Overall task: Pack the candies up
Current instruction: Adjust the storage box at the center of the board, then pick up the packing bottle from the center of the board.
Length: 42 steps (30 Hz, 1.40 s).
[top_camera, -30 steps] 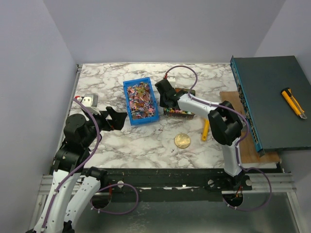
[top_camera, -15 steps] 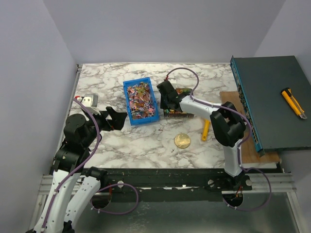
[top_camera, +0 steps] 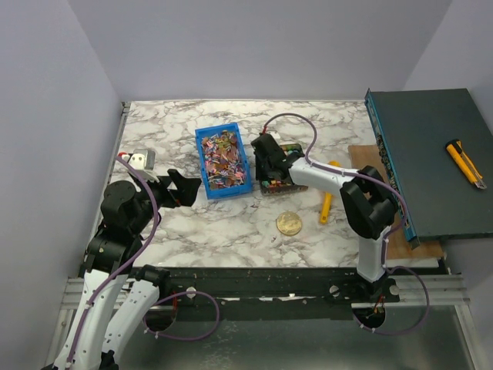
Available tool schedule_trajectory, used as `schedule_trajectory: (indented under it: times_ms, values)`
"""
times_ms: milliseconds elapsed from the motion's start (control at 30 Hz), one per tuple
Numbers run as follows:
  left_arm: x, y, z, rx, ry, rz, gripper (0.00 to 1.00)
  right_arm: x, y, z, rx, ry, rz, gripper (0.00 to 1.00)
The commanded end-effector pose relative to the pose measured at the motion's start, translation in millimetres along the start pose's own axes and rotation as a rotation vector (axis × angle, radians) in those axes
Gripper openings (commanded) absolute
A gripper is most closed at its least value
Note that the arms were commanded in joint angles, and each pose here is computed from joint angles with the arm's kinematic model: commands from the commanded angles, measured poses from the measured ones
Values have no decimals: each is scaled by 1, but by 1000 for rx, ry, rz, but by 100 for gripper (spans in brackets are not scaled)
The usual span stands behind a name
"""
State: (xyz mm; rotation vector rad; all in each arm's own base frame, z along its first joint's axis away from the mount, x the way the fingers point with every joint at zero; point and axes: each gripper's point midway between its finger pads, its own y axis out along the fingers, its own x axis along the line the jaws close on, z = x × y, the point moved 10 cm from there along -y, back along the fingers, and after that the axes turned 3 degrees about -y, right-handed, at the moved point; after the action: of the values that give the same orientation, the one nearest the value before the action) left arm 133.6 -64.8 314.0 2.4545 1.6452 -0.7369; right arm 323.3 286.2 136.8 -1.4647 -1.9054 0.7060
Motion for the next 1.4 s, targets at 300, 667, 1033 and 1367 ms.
schedule_trajectory:
  times_ms: [300, 667, 1033, 1367]
  values:
    - [8, 7, 2, -14, -18, -70, 99, 0, -54, -30, -122, -14, 11, 30]
    - [30, 20, 5, 4, -27, -323, 99, -10, -109, -31, -154, -28, -91, 31]
    - [51, 40, 6, 92, -136, -550, 91, -13, -152, 1, -114, 28, -374, 31]
    - [88, 48, -1, 127, -208, -730, 79, -24, -167, 23, -107, 27, -430, 31]
